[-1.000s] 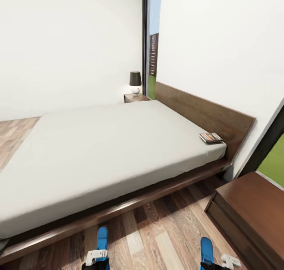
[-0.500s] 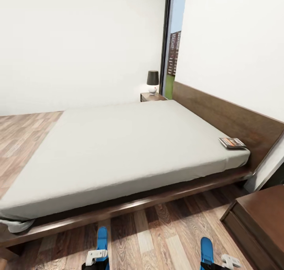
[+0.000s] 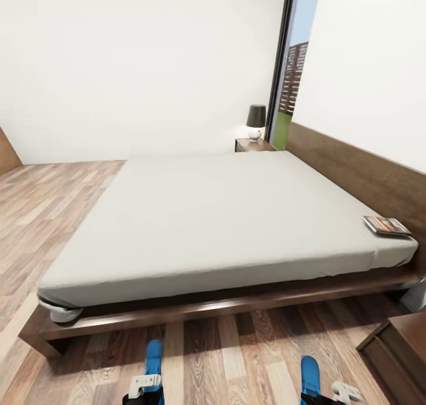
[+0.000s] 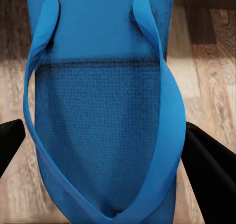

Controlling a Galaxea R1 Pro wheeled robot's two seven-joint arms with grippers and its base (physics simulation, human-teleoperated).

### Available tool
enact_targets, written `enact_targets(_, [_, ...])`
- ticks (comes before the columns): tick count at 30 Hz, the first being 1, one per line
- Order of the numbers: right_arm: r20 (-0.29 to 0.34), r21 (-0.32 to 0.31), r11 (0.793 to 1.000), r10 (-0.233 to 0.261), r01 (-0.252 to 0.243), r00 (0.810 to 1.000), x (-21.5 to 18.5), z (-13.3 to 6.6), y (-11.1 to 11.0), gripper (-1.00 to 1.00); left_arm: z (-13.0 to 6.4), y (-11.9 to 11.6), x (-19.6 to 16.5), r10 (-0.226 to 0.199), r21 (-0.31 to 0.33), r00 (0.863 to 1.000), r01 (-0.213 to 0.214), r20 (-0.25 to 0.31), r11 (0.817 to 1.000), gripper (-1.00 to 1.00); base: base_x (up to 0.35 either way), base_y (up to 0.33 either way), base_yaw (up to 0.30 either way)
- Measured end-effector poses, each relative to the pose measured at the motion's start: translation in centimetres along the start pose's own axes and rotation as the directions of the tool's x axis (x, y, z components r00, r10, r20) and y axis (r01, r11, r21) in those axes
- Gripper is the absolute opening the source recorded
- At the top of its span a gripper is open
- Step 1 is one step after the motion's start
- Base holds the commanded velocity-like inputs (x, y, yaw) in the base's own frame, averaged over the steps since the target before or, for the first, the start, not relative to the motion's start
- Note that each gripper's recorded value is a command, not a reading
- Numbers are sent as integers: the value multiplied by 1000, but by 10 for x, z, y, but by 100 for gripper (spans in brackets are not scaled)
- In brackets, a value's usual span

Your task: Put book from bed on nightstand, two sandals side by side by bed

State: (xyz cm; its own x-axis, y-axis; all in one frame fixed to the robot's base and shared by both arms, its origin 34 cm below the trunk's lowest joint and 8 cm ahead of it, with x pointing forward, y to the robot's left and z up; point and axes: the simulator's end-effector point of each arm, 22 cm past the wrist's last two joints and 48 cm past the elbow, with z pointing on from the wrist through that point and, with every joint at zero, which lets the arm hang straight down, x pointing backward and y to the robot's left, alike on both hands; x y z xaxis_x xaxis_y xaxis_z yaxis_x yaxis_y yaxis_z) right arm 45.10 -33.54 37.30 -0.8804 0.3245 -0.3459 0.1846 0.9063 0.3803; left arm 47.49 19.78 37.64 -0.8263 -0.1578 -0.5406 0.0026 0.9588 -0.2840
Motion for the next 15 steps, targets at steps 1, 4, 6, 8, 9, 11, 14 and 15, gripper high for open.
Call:
enact_targets(1, [-1, 0, 1000, 0, 0, 1000, 0, 0, 0, -100, 0, 0, 0, 0, 0, 1000, 0, 0, 1000, -100, 0, 0, 276])
enact_targets(4, [-1, 1, 1000, 0, 0, 1000, 1, 0, 0, -100, 0, 0, 1, 0, 0, 1000, 0, -2, 1000, -100, 0, 0, 276])
enact_targets(6, [-2, 1, 1000, 1, -1, 1000, 1, 0, 0, -100, 0, 0, 1, -1, 0, 1000, 1, -3, 1000, -100, 0, 0, 276])
enact_targets(8, [-3, 1, 1000, 1, -1, 1000, 1, 0, -1, -100, 0, 0, 2, -1, -1, 1000, 1, -3, 1000, -100, 0, 0, 276])
enact_targets(9, [-4, 1, 1000, 1, -1, 1000, 2, 1, -1, -100, 0, 0, 2, -1, -1, 1000, 1, -4, 1000, -100, 0, 0, 276])
enact_targets(11, [-4, 2, 1000, 1, -1, 1000, 2, 1, -1, -100, 0, 0, 2, -1, -1, 1000, 1, -5, 1000, -100, 0, 0, 276])
enact_targets(14, [-5, 2, 1000, 2, -2, 1000, 2, 1, -1, -100, 1, 1, 3, -1, -1, 1000, 1, -6, 1000, -100, 0, 0, 276])
enact_targets(15, [-6, 2, 1000, 2, -2, 1000, 3, 1, -1, -100, 1, 1, 3, -1, -1, 1000, 1, -6, 1000, -100, 0, 0, 276])
